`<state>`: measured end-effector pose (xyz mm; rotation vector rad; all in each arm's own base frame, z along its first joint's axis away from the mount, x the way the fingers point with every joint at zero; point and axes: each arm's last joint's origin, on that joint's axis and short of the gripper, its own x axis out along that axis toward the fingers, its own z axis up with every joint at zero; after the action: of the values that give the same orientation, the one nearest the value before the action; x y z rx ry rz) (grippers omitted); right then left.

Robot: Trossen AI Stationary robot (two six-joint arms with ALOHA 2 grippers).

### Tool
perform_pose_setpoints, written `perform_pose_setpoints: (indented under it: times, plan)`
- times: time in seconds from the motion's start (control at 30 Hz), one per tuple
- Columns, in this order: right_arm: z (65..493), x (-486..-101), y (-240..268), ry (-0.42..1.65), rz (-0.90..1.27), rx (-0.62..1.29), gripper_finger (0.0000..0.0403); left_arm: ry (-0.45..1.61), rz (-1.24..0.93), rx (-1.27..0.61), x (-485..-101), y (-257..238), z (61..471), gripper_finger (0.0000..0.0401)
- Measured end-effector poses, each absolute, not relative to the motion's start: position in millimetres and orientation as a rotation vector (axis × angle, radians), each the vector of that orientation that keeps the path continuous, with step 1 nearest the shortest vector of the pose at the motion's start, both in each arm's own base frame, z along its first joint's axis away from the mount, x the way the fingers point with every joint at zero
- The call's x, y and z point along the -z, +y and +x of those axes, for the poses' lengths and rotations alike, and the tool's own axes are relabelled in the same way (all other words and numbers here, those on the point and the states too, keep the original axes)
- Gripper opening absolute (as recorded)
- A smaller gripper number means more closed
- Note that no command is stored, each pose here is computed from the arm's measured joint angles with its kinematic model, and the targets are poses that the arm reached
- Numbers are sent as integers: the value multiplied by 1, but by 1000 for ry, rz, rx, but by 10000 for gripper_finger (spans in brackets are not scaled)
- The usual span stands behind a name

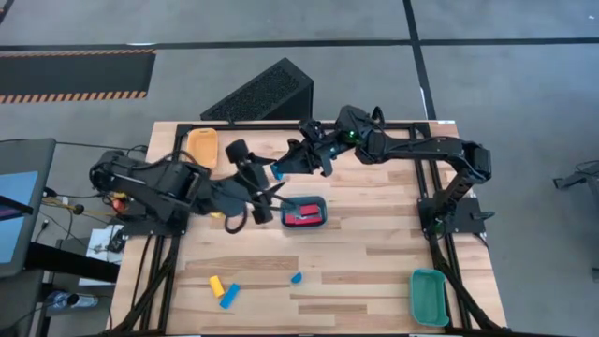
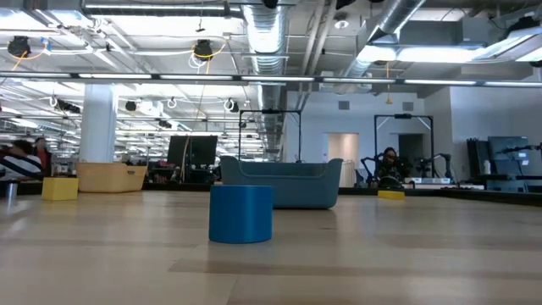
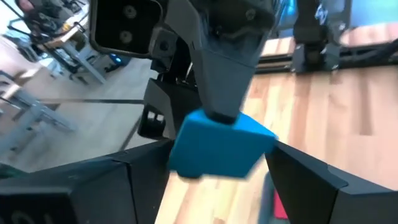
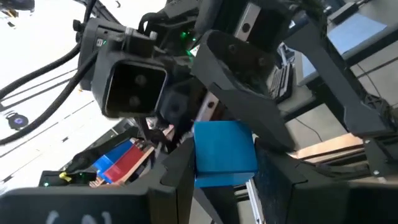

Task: Sort & place blocks by color
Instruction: Put the top right blue block into the yellow bin

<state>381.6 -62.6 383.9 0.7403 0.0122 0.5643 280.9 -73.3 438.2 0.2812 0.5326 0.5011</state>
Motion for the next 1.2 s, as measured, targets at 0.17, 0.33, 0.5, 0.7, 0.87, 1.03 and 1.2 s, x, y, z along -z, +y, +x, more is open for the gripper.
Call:
perform_pose_setpoints:
  times: [0.17, 0.33, 0.5, 0.7, 0.87, 1.03, 1.2]
  plan:
    - [383, -383, -58, 19, 744, -569, 144, 556, 395, -538, -430, -77, 294, 245]
    - [384, -379, -56, 42, 757, -528, 145, 541, 427, -539, -430, -86, 294, 245]
    - [385, -378, -60, 40, 773, -487, 146, 504, 447, -565, -435, -93, 286, 244]
    - [385, -378, -60, 40, 773, -489, 145, 504, 444, -587, -435, -95, 284, 206]
    - [385, -378, -60, 42, 777, -488, 147, 511, 444, -602, -434, -92, 284, 166]
    - [384, -379, -59, 35, 790, -497, 147, 511, 441, -602, -435, -91, 284, 169]
    - [384, -380, -60, 32, 790, -498, 147, 510, 442, -612, -435, -90, 284, 172]
